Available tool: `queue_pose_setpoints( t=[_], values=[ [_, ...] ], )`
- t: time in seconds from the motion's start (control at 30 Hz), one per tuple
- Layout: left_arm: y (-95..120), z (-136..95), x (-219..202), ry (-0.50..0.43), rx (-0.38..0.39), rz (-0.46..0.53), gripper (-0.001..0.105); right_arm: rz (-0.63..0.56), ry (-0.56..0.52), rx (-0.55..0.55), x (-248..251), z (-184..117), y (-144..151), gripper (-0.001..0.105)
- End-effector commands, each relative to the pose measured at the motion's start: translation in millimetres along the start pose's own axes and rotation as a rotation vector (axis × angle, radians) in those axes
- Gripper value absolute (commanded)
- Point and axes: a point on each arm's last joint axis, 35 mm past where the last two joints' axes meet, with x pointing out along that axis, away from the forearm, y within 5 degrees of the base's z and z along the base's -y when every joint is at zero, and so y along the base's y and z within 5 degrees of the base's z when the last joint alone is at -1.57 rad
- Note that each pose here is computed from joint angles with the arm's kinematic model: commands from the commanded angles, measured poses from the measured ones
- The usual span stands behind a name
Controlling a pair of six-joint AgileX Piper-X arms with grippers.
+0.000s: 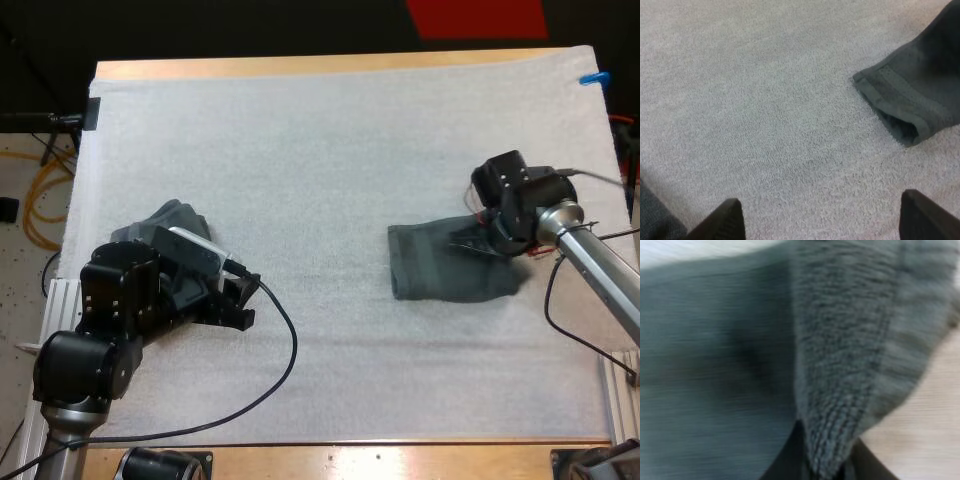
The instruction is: Pick towel from pile fold and stack
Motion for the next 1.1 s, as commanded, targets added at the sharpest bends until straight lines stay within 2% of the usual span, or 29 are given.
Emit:
queue_pose_setpoints(
  t=[0.0,0.13,0.33,0.47,0.53,0.63,0.7,0.77,0.83,0.97,1.03,1.07],
  values=[
    [-0.7,0.6,-0.4,0.0,-0.008,-0.003,0.063,0.391,-0.019,0.055,0.1,6.2,18.8,0.001],
    [-0.7,0.6,-0.4,0.0,-0.008,-0.003,0.063,0.46,-0.049,0.108,7.4,14.6,35.3,0.001],
    [-0.7,0.6,-0.4,0.0,-0.008,-0.003,0.063,0.518,-0.039,0.083,21.9,18.0,62.6,0.001],
    [-0.7,0.6,-0.4,0.0,-0.008,-0.003,0.063,0.54,-0.077,0.057,22.4,21.5,72.0,0.004],
    [-0.7,0.6,-0.4,0.0,-0.008,-0.003,0.063,0.538,-0.086,0.057,22.3,22.4,72.1,0.013],
    [-0.7,0.6,-0.4,0.0,-0.008,-0.003,0.063,0.513,-0.089,0.059,22.8,22.4,71.3,0.041],
    [-0.8,1.0,-0.4,-0.004,-0.006,-0.003,0.063,0.512,-0.091,0.051,22.8,22.4,71.3,0.068],
    [-0.9,1.6,-0.4,-0.008,-0.005,-0.005,0.063,0.524,-0.105,0.018,19.7,22.4,71.2,0.084],
    [-1.9,3.0,-0.4,-0.019,-0.001,-0.028,0.063,0.54,-0.129,-0.02,12.6,22.5,71.0,0.089],
    [-5.5,10.7,5.7,-0.045,-0.048,-0.107,0.063,0.567,-0.232,-0.103,-25.5,19.8,64.8,0.089],
    [-7.2,15.0,12.8,-0.049,-0.063,-0.125,0.067,0.57,-0.29,-0.132,-47.8,16.3,60.1,0.089],
    [-8.0,17.9,18.4,-0.048,-0.071,-0.134,0.073,0.571,-0.319,-0.144,-60.4,13.4,57.3,0.089]
  ],
)
